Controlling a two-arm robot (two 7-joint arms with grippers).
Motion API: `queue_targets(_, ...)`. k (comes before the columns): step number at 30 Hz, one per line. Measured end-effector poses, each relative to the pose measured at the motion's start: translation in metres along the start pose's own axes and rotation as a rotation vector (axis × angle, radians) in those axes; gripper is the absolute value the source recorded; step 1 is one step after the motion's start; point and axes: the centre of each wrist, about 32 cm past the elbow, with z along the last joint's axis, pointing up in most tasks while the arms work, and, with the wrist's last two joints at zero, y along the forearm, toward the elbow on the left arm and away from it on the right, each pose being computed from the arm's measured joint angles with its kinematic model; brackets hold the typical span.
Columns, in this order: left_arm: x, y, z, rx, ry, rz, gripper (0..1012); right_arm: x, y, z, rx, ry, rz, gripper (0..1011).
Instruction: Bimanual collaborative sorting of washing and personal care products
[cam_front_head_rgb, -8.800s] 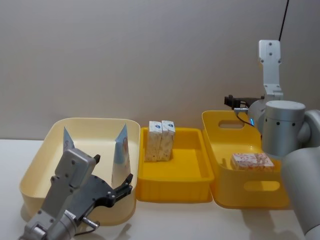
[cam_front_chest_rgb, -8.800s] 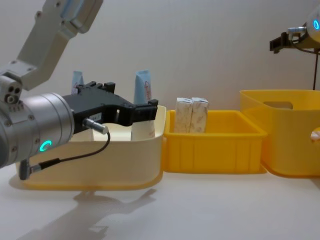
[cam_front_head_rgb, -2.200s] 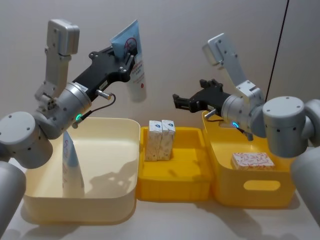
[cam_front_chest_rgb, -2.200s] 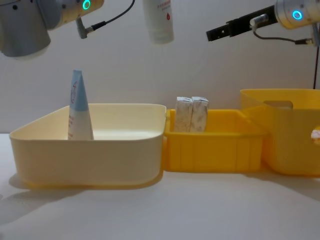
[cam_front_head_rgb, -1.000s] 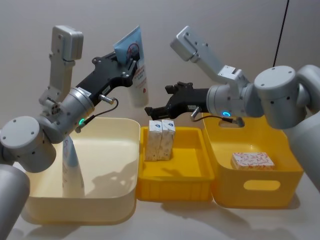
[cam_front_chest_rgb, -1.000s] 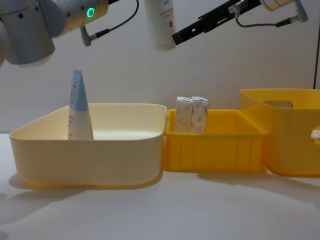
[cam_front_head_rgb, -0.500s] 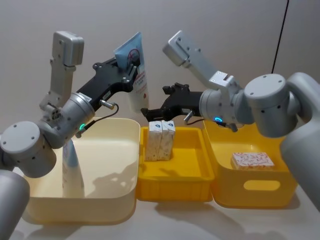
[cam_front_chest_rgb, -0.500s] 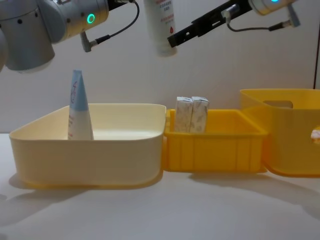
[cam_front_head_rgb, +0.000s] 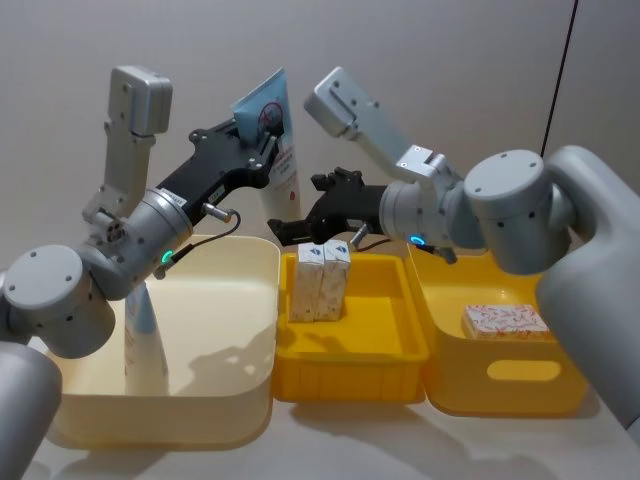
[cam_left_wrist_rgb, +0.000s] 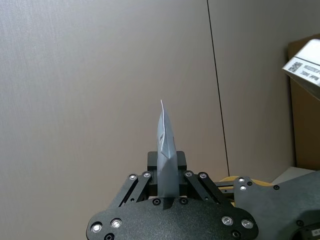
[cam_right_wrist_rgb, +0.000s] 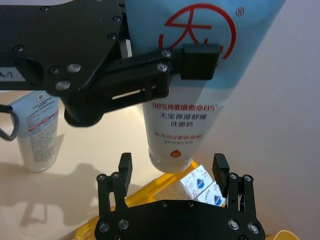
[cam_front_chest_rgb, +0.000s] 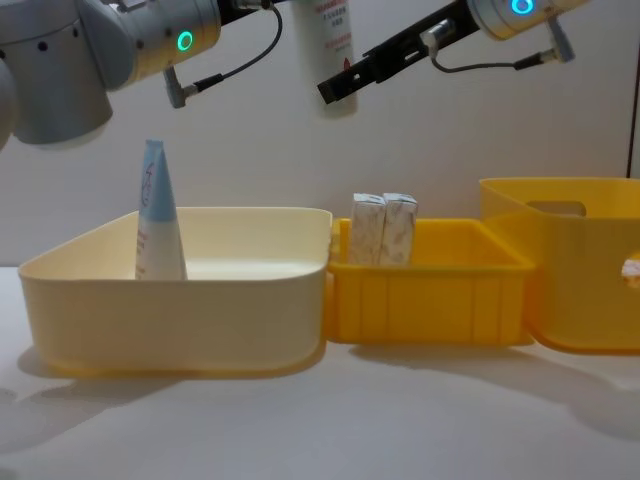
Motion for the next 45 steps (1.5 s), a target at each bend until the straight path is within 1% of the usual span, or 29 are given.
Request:
queue_targets(5, -0.0013, 0.0000, -0.0002, 0.004, 0.005, -0.004, 199, -0.002, 0.007, 0.002, 0.007, -0.019, -0.014, 1001)
queue_targets(13, -0.0027, 0.0006, -0.0007, 0.008, 0.010, -0.008, 199, -0.005, 0.017, 0.005, 0.016, -0.033, -0.021, 1001)
queue_targets(24, -0.0036, 0.0019, -0.0008, 0.008, 0.014, -0.011, 199, -0.007, 0.032, 0.010, 0.012, -0.026, -0.010, 1001)
queue_targets(31, -0.0034, 0.0027, -0.0007, 0.008, 0.013, -0.010, 199, -0.008, 0.038, 0.011, 0.009, -0.016, -0.007, 998)
queue_targets(36, -0.0032, 0.0033, -0.0008, 0.008, 0.013, -0.008, 199, -0.009, 0.040, 0.012, 0.009, -0.012, -0.006, 897)
queue_targets(41, -0.0032, 0.0035, -0.0007, 0.008, 0.013, -0.007, 199, -0.009, 0.042, 0.013, 0.009, -0.009, -0.005, 758)
queue_targets(45, -0.0032, 0.0036, -0.0006, 0.007, 0.013, -0.007, 199, -0.010, 0.043, 0.013, 0.009, -0.008, -0.004, 689)
